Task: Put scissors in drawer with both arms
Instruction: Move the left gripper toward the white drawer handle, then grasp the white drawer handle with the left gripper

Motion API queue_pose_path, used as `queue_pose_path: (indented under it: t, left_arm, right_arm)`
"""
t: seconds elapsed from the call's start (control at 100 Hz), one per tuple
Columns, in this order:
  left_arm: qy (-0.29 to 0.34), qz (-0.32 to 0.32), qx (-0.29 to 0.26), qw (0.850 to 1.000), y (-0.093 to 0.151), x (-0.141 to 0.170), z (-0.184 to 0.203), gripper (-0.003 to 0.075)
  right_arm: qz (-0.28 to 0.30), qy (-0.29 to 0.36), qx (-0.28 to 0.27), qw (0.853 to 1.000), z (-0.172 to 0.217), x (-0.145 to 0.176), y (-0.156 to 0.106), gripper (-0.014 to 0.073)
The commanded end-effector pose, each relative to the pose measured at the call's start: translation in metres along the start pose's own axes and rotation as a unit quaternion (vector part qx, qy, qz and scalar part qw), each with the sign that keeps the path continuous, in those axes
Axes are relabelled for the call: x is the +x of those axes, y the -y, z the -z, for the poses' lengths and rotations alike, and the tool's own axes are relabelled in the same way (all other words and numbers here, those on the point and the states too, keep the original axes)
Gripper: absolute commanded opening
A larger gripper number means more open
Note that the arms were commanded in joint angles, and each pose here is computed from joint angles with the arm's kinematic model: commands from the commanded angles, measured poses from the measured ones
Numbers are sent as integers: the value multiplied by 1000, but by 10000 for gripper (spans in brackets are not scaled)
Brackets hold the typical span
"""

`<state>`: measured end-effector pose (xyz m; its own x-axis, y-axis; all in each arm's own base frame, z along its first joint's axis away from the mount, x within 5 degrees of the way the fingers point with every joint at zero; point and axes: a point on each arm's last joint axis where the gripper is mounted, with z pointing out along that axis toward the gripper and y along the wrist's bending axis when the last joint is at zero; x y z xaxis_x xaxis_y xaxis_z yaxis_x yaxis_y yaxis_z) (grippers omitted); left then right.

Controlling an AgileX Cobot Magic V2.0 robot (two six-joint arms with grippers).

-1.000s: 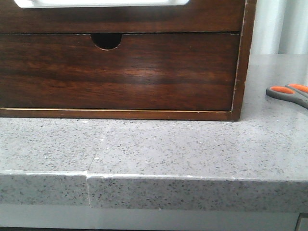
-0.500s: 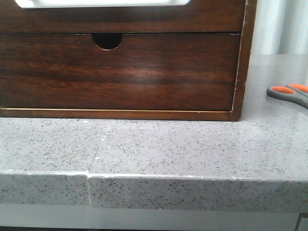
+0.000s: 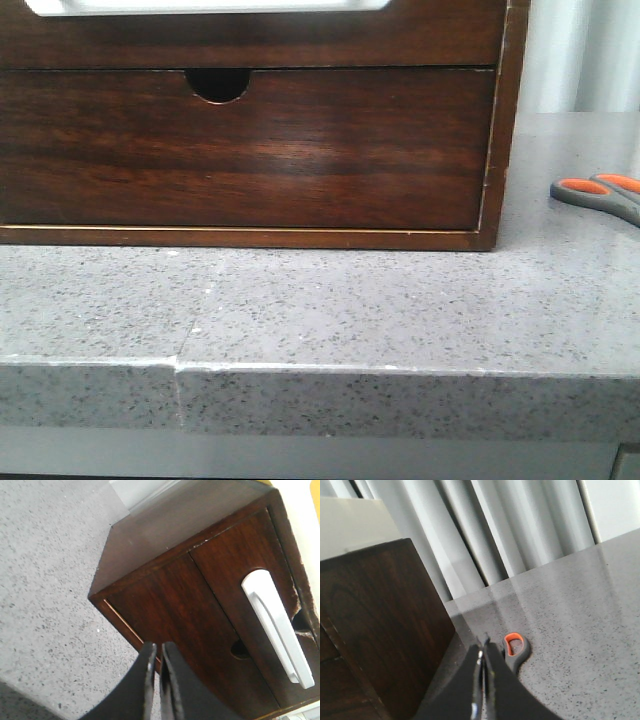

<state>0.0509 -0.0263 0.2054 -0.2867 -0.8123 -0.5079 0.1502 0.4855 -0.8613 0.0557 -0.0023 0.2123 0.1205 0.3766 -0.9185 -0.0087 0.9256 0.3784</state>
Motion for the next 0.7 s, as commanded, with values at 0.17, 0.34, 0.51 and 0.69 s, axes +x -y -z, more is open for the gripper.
queue_pose_path:
  t: [0.17,0.34,0.51,0.69]
  left_arm:
    - [-2,-94,55,994,42,-16,7,-20]
    - [-45,-141,32,988,70,-32,-5,6]
    - [-119,-129,10,984,92,-43,-31,271]
    - [-176,-33,15,984,105,-48,-59,336]
  right_arm:
    - [-85,68,-25,994,7,-36,-13,-56]
    - [-80,-23,-33,996,8,-51,-29,-54]
    - [-99,-62,-44,992,6,-72,-43,69]
    - [-168,-95,-63,979,0,-87,-57,374]
